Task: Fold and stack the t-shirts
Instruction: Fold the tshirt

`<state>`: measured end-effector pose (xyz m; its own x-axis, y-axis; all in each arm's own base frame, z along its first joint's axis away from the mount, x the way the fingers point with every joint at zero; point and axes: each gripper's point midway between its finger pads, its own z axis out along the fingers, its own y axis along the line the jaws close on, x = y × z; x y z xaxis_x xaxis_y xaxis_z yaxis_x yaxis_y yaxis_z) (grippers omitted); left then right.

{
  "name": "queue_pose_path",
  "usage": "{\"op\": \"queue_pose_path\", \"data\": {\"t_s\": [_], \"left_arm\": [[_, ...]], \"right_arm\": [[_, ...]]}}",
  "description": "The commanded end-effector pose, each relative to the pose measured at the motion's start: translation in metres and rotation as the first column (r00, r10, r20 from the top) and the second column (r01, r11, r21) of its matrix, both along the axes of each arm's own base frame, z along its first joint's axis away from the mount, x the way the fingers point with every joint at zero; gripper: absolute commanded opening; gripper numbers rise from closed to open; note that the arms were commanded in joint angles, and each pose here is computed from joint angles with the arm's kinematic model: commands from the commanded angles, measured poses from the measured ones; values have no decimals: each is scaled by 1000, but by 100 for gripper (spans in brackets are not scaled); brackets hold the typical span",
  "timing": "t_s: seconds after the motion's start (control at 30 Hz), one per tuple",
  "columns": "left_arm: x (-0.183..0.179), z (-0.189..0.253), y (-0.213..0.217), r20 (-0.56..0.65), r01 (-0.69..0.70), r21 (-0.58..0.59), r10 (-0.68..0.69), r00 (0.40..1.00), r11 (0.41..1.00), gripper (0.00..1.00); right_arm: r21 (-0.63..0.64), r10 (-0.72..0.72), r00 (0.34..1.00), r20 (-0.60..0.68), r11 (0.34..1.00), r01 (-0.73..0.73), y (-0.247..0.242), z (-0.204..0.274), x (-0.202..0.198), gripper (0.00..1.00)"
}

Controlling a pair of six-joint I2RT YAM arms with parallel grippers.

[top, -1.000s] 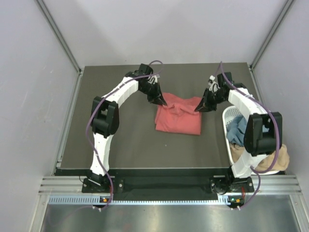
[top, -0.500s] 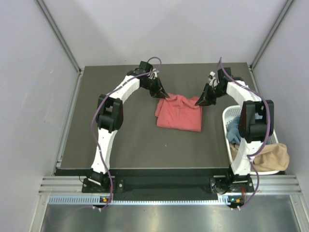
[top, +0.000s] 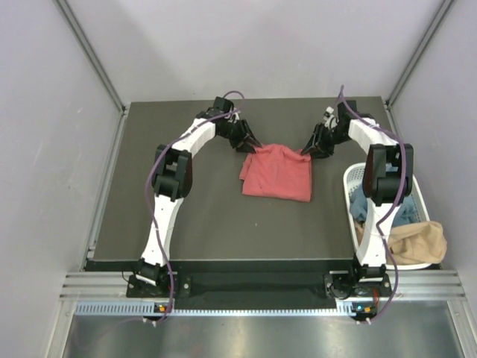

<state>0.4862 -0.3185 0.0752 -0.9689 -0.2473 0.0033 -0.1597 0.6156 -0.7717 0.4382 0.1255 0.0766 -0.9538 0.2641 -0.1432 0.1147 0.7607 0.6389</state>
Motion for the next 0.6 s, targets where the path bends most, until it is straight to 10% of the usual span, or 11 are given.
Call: {"op": "queue_pose_path", "data": {"t_s": [0.0,0.27,0.57], "left_arm": [[41,55,18,170,-94,-13,95,981,996,46],[-3,71,59,247,-2,139,-32,969,990,54],[-63,28,72,216,151,216,-198,956,965,55]], "right_arm": [[9,-75,990,122,997,74,-27,29,44,40],[-89,-76,989,125,992,88,-47,62,23,57],[-64,70,988,136,996,-62,6,48,-61,54]]}}
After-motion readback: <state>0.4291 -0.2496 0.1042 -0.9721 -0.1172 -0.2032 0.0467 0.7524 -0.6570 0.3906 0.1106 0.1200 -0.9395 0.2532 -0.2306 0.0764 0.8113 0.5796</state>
